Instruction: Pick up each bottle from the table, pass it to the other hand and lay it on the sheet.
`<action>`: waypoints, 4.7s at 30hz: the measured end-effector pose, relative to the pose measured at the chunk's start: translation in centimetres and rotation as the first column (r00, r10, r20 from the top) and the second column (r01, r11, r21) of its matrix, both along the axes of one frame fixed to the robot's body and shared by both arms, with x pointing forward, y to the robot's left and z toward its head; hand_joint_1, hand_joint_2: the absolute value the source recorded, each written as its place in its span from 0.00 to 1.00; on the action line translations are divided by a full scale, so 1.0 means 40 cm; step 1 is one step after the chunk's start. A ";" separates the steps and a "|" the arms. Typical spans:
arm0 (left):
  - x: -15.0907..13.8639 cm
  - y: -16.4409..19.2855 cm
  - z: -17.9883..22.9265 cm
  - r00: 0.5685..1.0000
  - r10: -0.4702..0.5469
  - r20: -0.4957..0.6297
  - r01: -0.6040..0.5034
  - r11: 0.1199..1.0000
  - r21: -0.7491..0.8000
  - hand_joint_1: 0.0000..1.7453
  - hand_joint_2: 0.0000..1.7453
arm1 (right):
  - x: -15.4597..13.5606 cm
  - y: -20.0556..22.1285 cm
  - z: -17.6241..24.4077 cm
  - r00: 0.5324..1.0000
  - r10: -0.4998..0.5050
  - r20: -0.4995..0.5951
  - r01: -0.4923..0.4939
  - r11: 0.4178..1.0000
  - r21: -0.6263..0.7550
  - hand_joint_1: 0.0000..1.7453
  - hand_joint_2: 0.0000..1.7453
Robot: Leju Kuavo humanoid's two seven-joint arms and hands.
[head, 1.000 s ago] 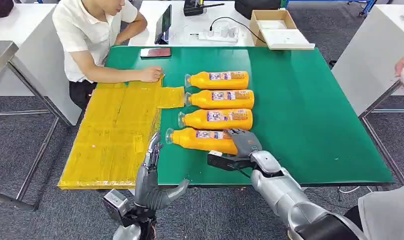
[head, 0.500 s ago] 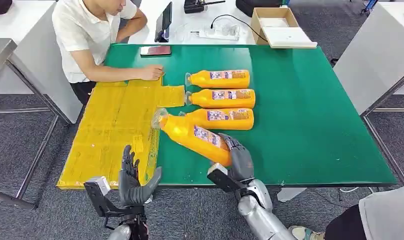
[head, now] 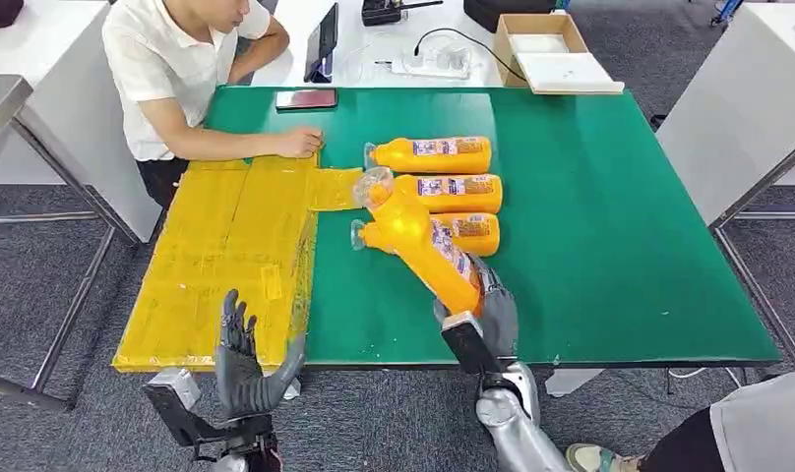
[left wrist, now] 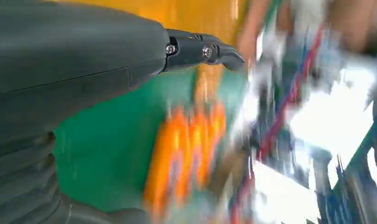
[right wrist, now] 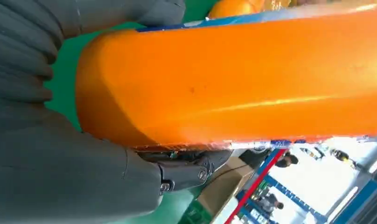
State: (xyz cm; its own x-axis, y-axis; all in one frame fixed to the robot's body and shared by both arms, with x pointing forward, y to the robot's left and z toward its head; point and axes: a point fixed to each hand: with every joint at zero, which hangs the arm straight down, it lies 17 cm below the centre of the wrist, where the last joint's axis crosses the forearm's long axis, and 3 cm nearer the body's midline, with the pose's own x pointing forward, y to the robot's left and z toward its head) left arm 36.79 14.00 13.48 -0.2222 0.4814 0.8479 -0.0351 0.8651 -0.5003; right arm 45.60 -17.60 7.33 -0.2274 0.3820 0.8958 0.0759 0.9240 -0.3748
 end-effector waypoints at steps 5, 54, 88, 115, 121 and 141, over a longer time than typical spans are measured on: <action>-0.056 -0.141 0.080 0.952 -0.261 0.158 0.258 0.965 0.042 0.00 1.00 | -0.038 0.167 -0.017 0.976 0.217 -0.027 -0.217 0.976 0.003 1.00 1.00; 0.011 -0.037 -0.012 0.985 -0.173 0.011 0.173 0.978 -0.119 1.00 1.00 | -0.342 0.513 -0.159 0.817 0.567 -0.104 -0.572 0.820 -0.023 0.00 0.00; 0.360 0.251 -0.111 0.969 0.239 0.059 -0.103 0.178 0.979 1.00 1.00 | -0.285 0.226 0.123 0.977 0.108 0.183 -0.149 0.962 0.227 0.00 0.00; 0.452 0.268 -0.277 0.948 0.097 -0.305 0.310 -0.043 0.950 0.00 1.00 | -0.279 0.244 0.147 0.973 0.135 0.186 -0.186 0.937 0.297 0.00 0.00; 0.449 0.246 -0.277 0.945 0.049 -0.324 0.325 -0.016 0.946 0.00 1.00 | -0.277 0.243 0.148 0.973 0.134 0.186 -0.186 0.936 0.299 0.00 0.00; 0.233 0.240 0.232 0.938 0.028 0.346 -0.186 0.882 0.433 0.00 1.00 | -0.288 0.232 0.122 0.979 0.131 0.158 -0.176 0.934 0.310 0.00 0.00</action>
